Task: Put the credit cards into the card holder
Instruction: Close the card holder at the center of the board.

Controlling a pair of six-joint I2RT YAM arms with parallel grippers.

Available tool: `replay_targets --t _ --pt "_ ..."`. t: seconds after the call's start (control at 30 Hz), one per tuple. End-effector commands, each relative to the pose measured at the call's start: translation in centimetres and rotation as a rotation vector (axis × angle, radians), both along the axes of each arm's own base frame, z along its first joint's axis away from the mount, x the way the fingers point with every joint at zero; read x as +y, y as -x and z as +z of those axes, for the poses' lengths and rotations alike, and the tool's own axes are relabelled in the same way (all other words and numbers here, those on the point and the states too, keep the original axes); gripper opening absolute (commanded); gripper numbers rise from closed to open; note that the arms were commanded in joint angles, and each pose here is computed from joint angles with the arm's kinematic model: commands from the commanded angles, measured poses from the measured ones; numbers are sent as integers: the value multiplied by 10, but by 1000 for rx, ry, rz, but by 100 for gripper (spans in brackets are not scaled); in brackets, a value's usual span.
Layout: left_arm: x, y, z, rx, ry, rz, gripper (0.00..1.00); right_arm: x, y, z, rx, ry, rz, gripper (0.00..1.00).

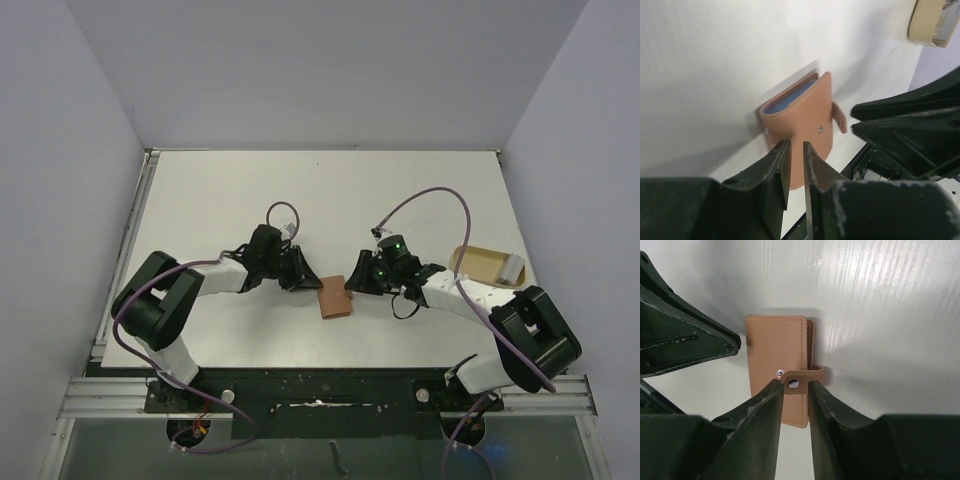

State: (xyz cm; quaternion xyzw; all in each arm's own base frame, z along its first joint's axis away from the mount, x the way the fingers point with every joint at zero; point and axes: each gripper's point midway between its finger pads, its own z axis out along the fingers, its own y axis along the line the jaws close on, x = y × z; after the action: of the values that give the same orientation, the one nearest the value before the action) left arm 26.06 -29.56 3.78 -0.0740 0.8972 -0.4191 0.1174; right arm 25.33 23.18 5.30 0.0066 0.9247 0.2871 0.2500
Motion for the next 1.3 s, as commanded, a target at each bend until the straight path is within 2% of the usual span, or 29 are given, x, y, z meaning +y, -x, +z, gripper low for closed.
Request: replay_targets --t 0.0,0.13,0.53,1.27 --pt "-19 -17 39 -106 68 -25 14 13 -10 6 -27 -91 12 30" --pt "-23 -12 29 -87 77 -36 14 14 -9 2 -18 -96 11 30" --pt "-21 -2 1 -44 62 -44 14 23 -6 -2 -1 -134 36 23" --pt "-18 0 -5 -38 54 -35 14 39 0 -4 22 -135 71 24"
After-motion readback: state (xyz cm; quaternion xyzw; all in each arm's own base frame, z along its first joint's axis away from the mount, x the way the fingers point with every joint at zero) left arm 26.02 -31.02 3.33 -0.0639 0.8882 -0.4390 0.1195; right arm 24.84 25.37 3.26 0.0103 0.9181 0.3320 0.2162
